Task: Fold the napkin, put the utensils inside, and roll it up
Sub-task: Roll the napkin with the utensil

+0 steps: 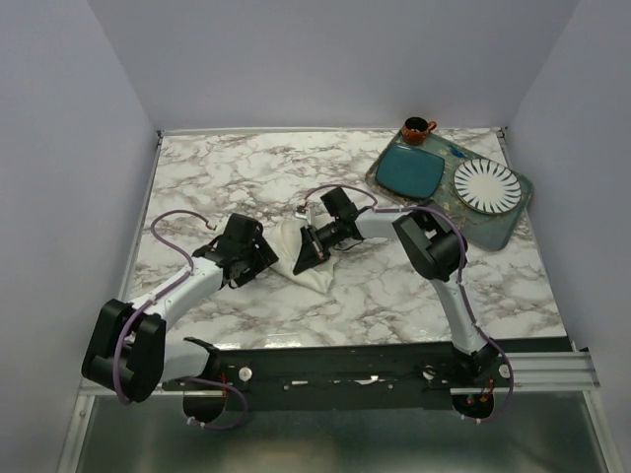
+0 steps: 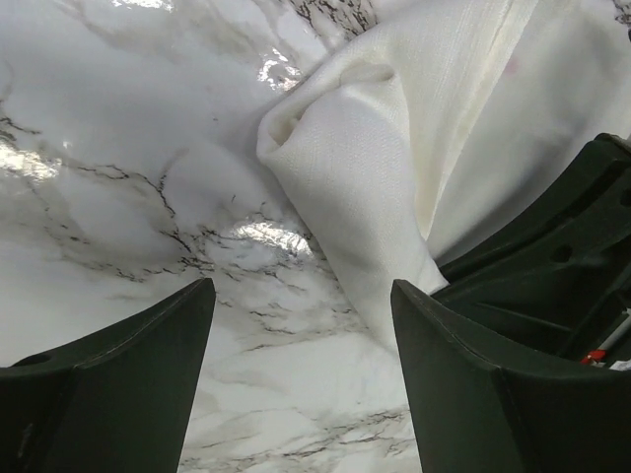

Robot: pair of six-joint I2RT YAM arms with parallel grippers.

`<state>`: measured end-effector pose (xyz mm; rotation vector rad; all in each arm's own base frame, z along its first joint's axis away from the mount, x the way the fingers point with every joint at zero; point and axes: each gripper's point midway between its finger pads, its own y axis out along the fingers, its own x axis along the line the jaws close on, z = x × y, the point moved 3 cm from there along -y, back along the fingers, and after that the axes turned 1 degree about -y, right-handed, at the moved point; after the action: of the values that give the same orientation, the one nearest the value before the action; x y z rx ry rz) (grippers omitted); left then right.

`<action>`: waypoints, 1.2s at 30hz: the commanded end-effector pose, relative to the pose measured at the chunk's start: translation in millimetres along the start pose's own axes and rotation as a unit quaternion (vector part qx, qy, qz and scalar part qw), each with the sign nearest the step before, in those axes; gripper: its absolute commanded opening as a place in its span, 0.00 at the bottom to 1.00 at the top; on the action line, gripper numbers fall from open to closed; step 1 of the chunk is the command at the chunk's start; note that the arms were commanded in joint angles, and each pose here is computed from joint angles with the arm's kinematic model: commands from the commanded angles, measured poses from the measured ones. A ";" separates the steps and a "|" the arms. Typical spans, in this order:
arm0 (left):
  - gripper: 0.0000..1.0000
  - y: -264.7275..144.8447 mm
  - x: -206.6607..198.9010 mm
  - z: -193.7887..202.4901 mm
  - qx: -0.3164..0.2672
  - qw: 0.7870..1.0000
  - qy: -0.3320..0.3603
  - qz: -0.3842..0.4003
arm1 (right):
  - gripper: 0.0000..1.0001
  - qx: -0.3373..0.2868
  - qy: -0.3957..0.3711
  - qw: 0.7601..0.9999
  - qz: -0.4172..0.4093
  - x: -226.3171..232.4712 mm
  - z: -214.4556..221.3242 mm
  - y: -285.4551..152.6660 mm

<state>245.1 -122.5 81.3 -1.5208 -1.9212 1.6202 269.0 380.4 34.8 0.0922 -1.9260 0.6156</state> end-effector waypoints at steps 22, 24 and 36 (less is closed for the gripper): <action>0.10 41.2 -5.1 -0.6 -0.011 0.999 0.002 -0.035 | 0.36 0.036 0.019 0.992 0.122 -1.1 2.8 -20.7; 0.03 40.6 -5.2 3.3 0.001 0.999 -0.002 -0.034 | 0.47 0.033 0.003 0.986 0.163 3.4 0.9 -25.4; 0.00 40.1 -7.9 15.7 0.047 0.997 -0.039 -0.047 | 0.72 -0.033 -0.153 0.894 0.420 46.9 -7.6 -20.2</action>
<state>282.6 -153.6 68.5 -1.5436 -1.9220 1.7132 258.2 381.5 93.1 -0.4396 -2.1576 1.0045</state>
